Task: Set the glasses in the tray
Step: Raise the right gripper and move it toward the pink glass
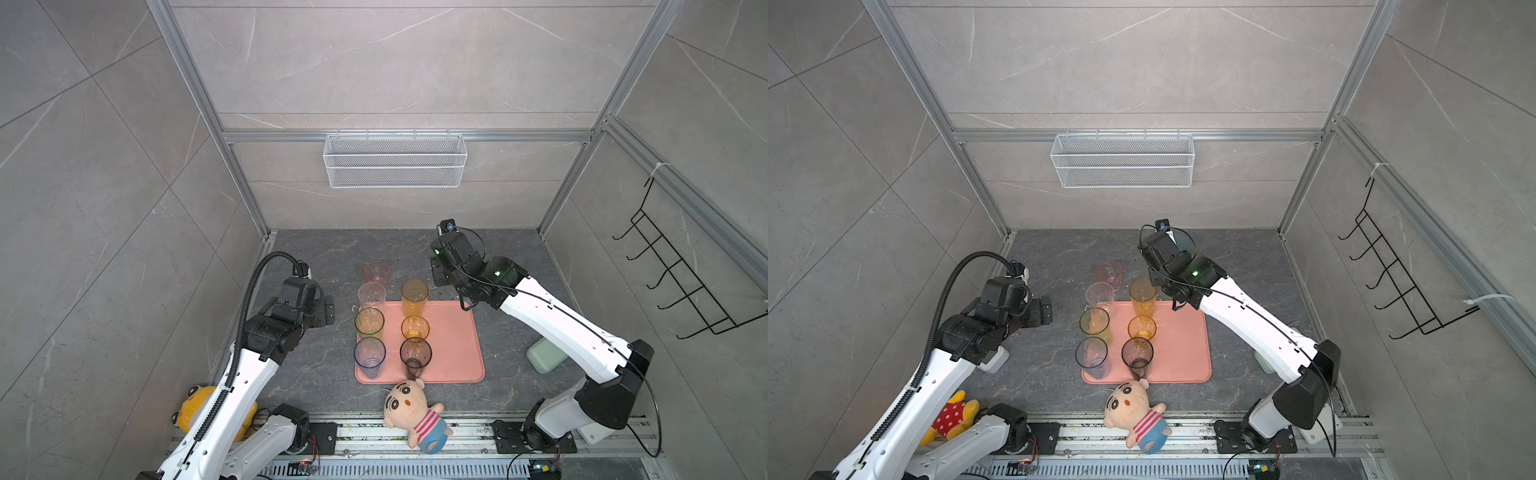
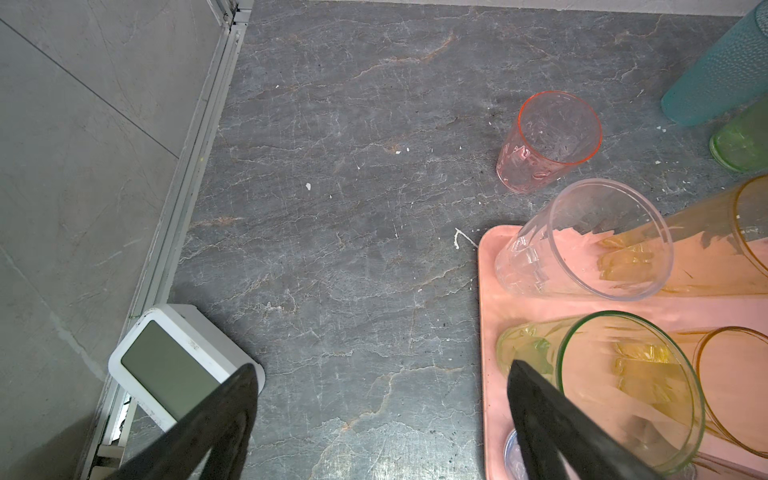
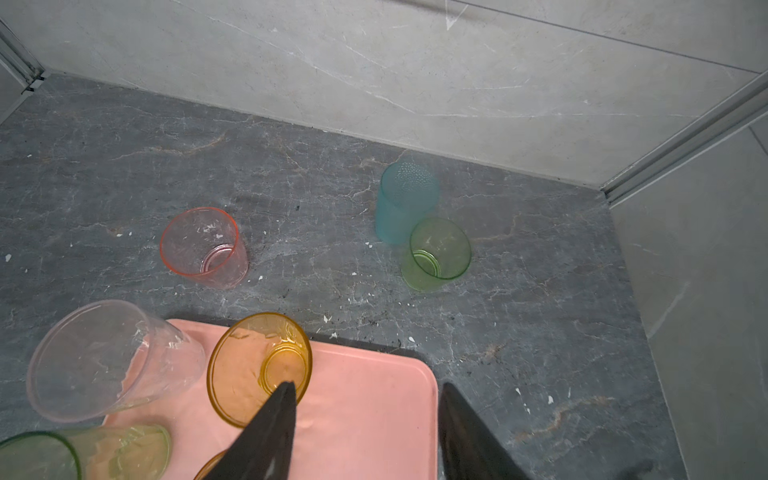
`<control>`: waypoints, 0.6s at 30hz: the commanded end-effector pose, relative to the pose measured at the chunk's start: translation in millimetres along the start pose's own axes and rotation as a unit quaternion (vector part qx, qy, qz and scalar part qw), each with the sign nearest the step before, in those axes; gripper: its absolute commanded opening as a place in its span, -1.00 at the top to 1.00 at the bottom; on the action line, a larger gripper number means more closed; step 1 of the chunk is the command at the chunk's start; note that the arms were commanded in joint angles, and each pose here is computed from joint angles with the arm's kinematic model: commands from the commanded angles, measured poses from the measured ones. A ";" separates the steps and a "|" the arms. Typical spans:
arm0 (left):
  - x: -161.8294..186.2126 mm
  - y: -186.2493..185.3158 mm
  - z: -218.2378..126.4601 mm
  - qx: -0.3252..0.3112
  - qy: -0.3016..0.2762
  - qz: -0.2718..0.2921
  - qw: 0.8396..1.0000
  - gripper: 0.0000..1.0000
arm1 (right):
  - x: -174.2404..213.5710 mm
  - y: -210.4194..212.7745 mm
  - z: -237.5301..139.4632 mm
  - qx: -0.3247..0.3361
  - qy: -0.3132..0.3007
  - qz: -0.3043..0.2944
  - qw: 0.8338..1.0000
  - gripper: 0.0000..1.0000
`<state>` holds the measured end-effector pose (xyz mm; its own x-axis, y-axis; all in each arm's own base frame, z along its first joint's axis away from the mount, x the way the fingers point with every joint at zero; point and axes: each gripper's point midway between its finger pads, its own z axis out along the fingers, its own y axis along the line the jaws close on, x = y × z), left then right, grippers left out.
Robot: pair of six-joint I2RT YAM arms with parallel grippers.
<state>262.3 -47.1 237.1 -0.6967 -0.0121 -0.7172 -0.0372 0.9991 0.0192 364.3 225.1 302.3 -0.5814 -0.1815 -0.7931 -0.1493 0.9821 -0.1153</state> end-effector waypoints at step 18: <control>-5.9 3.0 -1.1 -0.006 -0.014 -0.005 1.000 -0.88 | -28.9 59.5 81.5 -0.074 0.016 0.049 0.996 -0.15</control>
<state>262.9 -46.2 236.4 -0.6980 -0.0111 -0.7160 -0.0416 0.9988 0.0251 428.7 281.8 271.1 -0.6199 -0.1282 -0.7741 -0.2061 0.9785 0.0030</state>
